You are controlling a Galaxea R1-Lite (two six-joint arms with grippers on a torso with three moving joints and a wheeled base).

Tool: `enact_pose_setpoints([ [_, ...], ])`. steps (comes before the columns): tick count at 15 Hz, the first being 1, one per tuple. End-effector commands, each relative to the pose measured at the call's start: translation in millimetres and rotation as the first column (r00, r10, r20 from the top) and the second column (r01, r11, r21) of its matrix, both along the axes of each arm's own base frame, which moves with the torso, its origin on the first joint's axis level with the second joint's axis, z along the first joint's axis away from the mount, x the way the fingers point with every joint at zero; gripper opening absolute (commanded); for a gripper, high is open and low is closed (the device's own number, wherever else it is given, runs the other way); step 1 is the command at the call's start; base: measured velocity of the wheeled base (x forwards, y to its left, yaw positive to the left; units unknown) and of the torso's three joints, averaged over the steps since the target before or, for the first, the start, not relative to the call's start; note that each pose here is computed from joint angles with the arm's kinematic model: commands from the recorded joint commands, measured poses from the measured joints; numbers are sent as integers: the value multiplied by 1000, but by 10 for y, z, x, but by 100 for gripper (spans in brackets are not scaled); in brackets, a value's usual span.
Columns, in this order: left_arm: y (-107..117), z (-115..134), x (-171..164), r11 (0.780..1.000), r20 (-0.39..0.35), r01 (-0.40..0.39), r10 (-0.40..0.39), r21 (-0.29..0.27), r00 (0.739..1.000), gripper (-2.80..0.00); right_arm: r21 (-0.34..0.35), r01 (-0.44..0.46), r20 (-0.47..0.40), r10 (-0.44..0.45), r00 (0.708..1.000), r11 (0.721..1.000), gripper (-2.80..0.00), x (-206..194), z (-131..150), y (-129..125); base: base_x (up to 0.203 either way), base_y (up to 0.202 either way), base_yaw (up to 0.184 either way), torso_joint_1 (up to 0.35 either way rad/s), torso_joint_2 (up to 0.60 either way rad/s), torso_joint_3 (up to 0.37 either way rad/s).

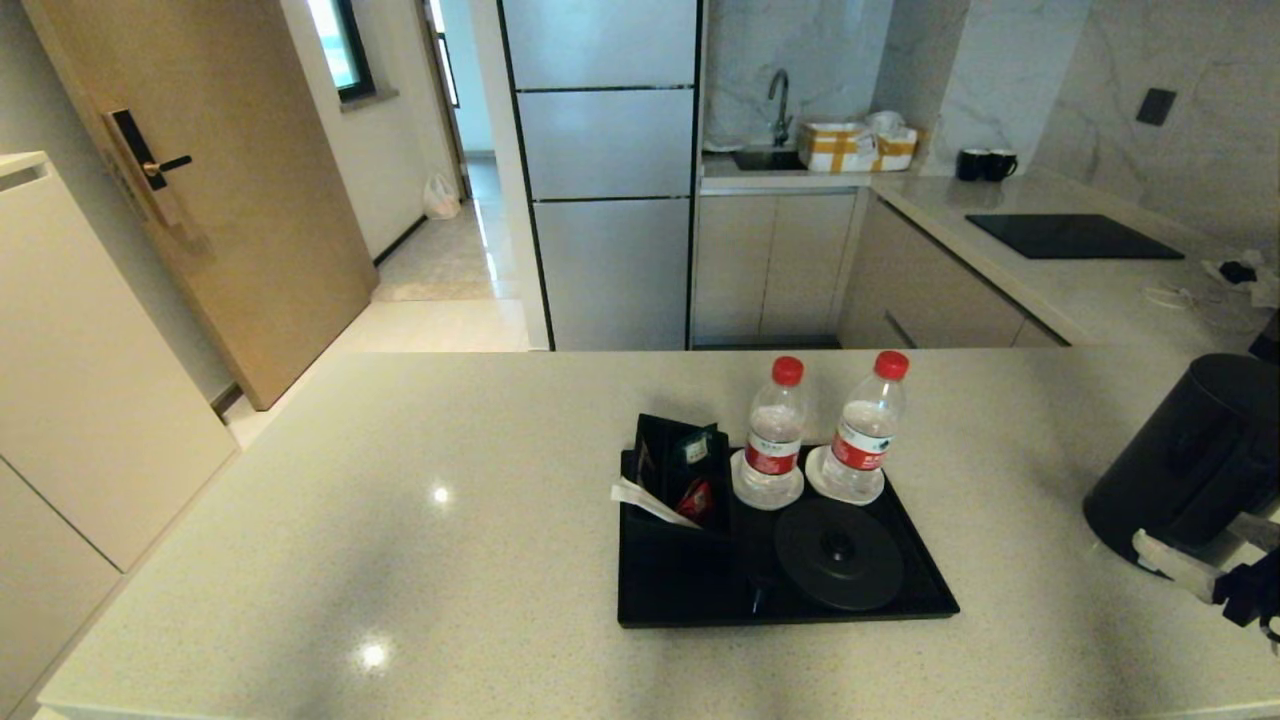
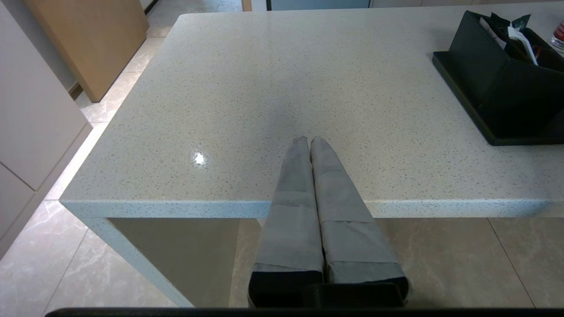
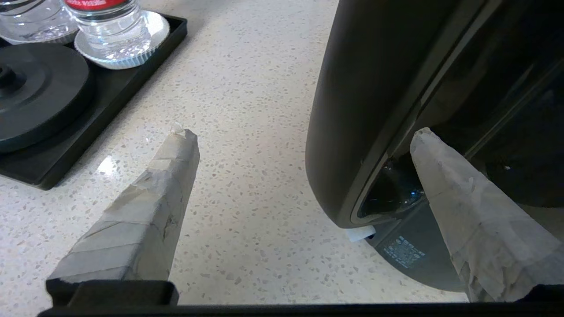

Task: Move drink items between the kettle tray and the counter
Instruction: Place it on the right

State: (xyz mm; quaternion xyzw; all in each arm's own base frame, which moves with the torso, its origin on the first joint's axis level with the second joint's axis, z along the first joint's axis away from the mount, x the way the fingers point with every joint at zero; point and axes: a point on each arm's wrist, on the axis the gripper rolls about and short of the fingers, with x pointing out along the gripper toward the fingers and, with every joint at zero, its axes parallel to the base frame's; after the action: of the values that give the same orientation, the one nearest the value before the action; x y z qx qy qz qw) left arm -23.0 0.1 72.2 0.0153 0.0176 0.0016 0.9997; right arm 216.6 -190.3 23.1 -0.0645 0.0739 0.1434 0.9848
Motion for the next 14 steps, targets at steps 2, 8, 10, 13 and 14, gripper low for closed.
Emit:
enact_pose_setpoints([
  [2,0,0,0,1000,0,-1,1,0,1000,-280,-15,4,17,-4,1000,1000,0,-19,46,-20,0,0,0,0,0,0],
  [8,0,0,0,1000,0,-1,1,1,1000,-280,-15,22,26,-21,999,1000,0,-100,64,-99,0,0,0,0,0,0],
  [10,0,0,0,1000,0,-1,1,0,1000,-280,-14,34,30,-34,999,999,0,-145,72,-138,0,0,0,0,0,0],
  [13,0,0,0,1000,0,-2,2,0,1000,-280,-12,67,32,-66,997,998,0,-226,74,-216,0,0,0,0,0,0],
  [14,0,0,0,1000,0,-1,1,0,1000,-280,-12,79,32,-79,996,997,0,-260,84,-228,0,0,0,0,0,0],
])
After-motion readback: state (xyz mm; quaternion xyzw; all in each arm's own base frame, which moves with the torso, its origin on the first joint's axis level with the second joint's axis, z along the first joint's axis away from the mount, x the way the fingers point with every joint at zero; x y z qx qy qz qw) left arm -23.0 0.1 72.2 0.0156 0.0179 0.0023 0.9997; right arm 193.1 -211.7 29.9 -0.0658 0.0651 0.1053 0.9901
